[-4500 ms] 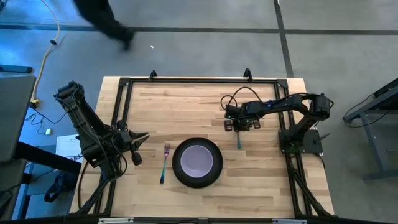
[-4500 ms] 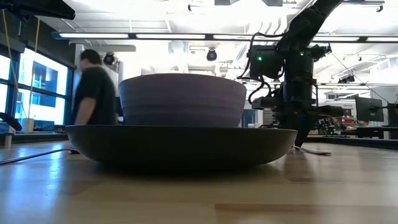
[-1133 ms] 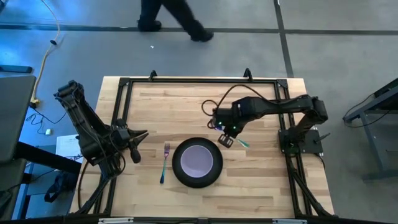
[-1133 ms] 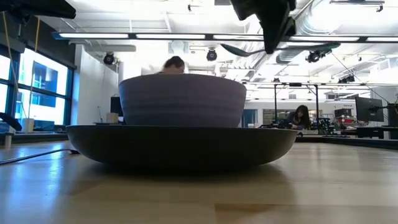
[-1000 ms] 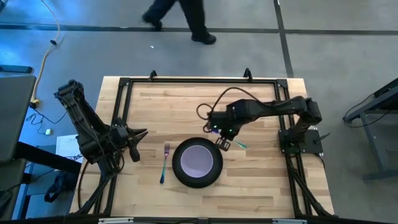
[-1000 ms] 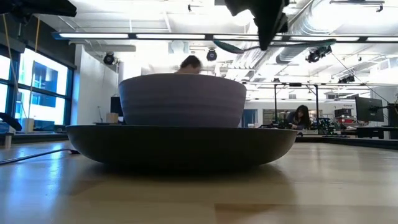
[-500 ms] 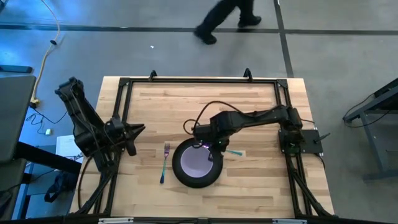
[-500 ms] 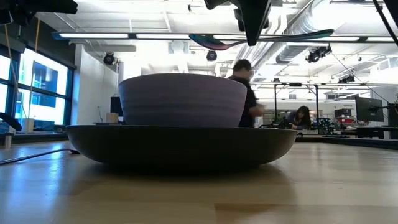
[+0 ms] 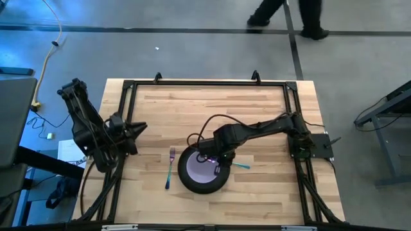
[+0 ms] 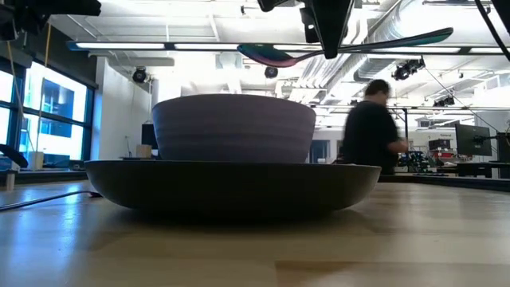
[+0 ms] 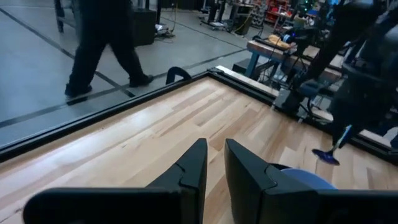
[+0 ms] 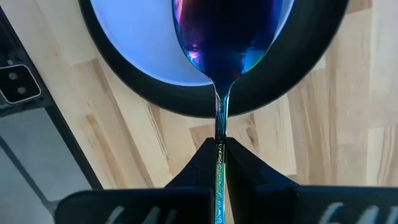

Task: Set table place
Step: Put the violet spoon into the violet bowl

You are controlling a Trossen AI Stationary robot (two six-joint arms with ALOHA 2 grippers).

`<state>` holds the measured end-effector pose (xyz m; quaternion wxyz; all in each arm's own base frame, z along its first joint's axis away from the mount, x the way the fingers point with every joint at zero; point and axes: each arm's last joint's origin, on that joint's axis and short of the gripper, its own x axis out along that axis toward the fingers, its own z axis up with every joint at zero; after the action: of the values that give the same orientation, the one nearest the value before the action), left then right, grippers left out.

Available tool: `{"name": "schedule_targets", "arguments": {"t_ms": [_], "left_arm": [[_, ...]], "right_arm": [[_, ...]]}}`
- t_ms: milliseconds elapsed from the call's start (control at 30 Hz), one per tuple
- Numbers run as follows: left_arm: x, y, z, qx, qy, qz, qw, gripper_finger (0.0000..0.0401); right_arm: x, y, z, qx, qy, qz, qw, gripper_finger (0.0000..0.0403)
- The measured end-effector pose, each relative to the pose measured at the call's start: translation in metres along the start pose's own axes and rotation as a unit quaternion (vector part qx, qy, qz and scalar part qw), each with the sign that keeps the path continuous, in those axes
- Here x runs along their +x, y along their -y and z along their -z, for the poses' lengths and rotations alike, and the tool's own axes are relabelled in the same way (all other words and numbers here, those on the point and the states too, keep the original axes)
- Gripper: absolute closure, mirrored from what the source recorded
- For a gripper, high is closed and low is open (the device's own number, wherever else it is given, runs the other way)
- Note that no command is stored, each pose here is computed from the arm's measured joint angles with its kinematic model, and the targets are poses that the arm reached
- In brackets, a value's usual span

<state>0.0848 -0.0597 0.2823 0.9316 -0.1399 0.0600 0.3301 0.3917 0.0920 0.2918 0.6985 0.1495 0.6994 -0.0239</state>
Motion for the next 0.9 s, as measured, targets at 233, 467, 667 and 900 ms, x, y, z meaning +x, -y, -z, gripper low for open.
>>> {"name": "schedule_targets", "arguments": {"t_ms": [233,467,667,900], "left_arm": [[-0.0005,-0.0040,-0.0029,-0.010,0.002,0.002,1.000,0.0355],[-0.0005,-0.0043,-0.0032,-0.011,0.005,0.003,1.000,0.0355],[-0.0005,-0.0042,-0.0037,-0.013,0.013,0.004,1.000,0.0355],[-0.0006,-0.0042,-0.0043,-0.022,0.024,0.005,0.999,0.0355]], "right_arm": [[0.0020,-0.0042,0.0013,-0.006,-0.001,0.001,1.000,0.0403],[0.0023,-0.0051,0.0051,-0.008,-0.015,0.007,1.000,0.0403],[0.0023,-0.0053,0.0055,-0.006,-0.018,0.003,1.000,0.0403],[0.0078,-0.0061,0.0032,-0.014,-0.029,-0.003,0.999,0.0403]]}}
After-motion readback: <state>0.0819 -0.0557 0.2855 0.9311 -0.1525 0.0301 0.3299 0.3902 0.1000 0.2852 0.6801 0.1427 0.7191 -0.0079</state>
